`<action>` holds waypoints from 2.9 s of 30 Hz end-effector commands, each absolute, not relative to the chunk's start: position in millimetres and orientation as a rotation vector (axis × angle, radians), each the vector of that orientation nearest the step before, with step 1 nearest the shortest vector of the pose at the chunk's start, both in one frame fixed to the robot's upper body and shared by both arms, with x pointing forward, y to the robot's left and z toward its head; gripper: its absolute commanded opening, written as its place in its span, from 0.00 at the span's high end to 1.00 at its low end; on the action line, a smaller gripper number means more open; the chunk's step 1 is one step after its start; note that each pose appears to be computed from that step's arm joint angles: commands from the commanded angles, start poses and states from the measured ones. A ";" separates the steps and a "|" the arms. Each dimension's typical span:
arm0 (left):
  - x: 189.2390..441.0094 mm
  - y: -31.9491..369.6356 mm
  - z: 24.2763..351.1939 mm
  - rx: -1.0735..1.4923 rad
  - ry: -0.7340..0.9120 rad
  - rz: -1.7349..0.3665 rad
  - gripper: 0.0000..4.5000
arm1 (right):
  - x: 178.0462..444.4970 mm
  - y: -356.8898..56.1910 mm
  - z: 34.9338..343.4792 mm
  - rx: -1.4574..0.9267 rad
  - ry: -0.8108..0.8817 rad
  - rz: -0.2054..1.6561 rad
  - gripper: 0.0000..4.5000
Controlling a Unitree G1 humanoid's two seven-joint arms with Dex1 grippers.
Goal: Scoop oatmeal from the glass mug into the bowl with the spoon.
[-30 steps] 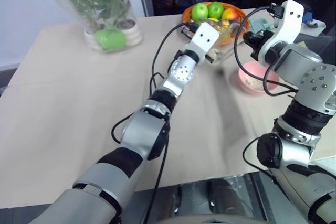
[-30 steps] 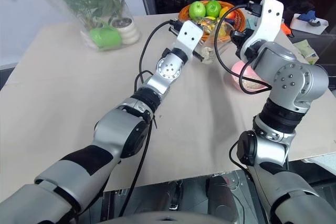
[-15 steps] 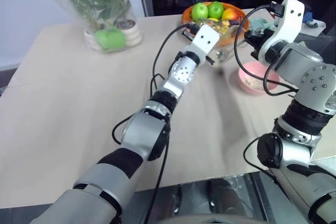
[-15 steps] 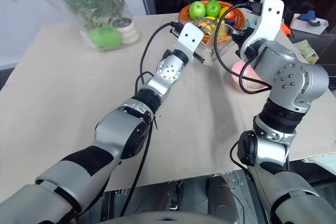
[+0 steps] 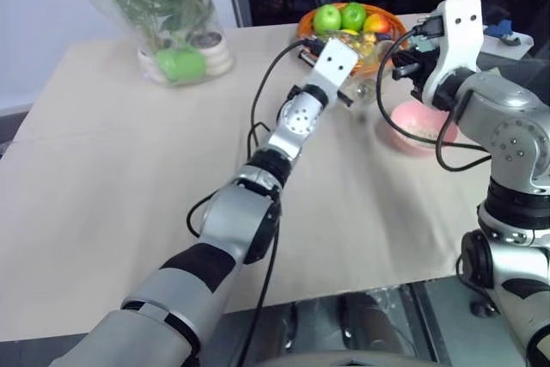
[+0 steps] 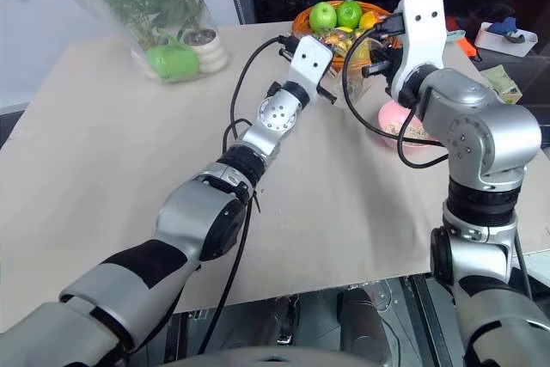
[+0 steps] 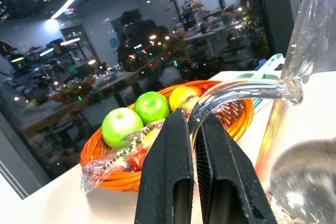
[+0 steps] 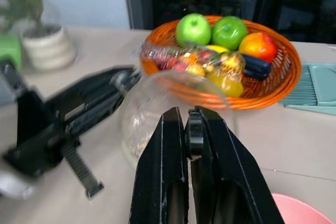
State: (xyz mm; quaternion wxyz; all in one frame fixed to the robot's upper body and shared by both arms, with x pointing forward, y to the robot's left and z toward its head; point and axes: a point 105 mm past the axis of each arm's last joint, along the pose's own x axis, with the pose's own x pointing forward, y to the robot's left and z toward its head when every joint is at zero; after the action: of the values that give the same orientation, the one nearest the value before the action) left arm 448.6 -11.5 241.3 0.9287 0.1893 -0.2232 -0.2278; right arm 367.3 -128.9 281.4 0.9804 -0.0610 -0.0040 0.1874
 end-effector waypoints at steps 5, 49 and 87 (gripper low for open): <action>438.5 -20.5 272.7 0.362 -0.581 -0.492 1.00 | 362.3 -127.4 291.5 0.162 0.009 0.479 1.00; 445.7 -35.7 214.3 0.526 -0.324 -0.606 1.00 | 354.2 -268.6 297.2 0.959 -0.013 0.108 1.00; 456.9 26.4 220.3 0.349 -0.346 -0.493 1.00 | 324.5 -186.0 340.2 -0.028 -0.309 0.408 1.00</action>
State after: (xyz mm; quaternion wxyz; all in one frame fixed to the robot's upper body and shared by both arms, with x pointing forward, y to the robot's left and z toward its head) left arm 460.4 27.9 194.4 0.9450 0.1850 -0.1176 -0.2429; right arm 336.2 -182.5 314.5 0.9719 -0.0733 -0.1150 0.1919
